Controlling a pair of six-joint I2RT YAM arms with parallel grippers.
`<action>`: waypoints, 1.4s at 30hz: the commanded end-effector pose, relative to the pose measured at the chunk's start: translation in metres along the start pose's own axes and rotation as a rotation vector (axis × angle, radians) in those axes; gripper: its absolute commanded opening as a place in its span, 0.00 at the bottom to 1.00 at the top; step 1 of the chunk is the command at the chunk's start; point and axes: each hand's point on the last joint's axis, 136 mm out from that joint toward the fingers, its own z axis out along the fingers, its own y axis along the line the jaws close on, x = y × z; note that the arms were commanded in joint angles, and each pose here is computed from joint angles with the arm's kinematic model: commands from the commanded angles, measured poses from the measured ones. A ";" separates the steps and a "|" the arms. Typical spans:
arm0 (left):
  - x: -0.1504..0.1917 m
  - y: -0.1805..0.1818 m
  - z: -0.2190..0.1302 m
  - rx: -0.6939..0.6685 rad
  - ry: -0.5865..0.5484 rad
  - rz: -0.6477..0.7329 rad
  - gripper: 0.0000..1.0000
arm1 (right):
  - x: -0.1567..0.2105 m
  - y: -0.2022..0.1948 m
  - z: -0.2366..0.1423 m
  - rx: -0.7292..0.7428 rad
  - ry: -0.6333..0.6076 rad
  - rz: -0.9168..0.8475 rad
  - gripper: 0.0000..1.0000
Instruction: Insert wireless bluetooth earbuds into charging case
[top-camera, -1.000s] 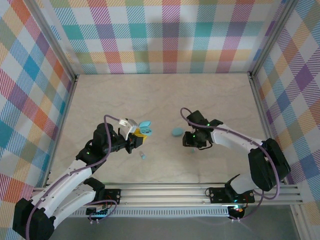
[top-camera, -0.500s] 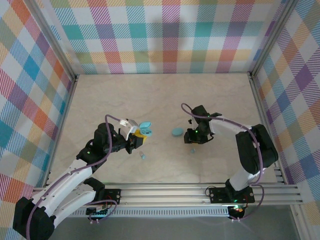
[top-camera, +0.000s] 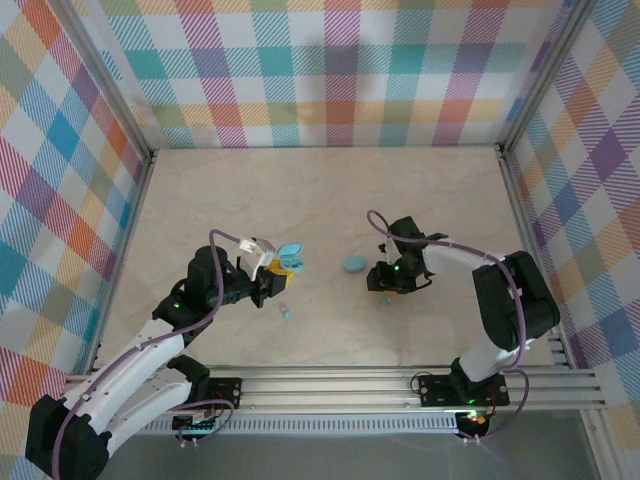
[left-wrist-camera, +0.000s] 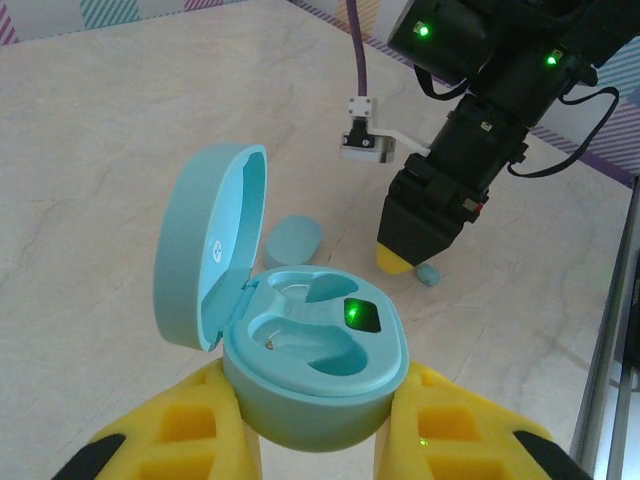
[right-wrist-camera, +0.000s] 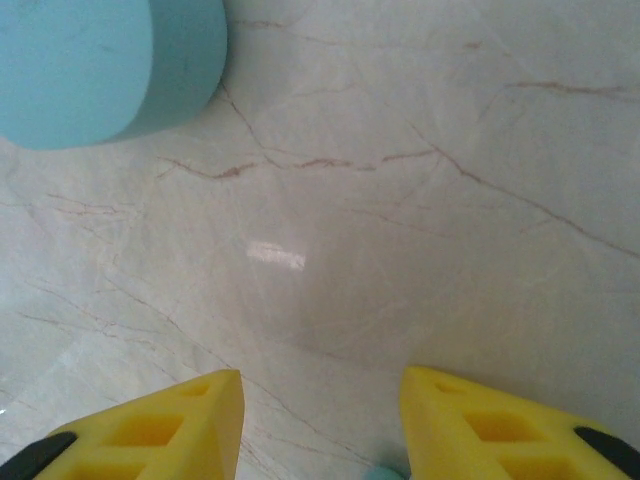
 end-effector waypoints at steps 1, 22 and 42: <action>-0.002 -0.004 0.001 0.016 -0.011 0.026 0.11 | 0.035 -0.006 0.001 0.000 0.105 0.077 0.47; -0.007 -0.009 -0.006 0.027 -0.025 0.031 0.11 | 0.057 0.009 -0.016 -0.103 0.076 0.148 0.50; -0.007 -0.009 -0.007 0.020 -0.029 0.032 0.11 | 0.042 -0.022 -0.021 0.087 0.004 0.098 0.39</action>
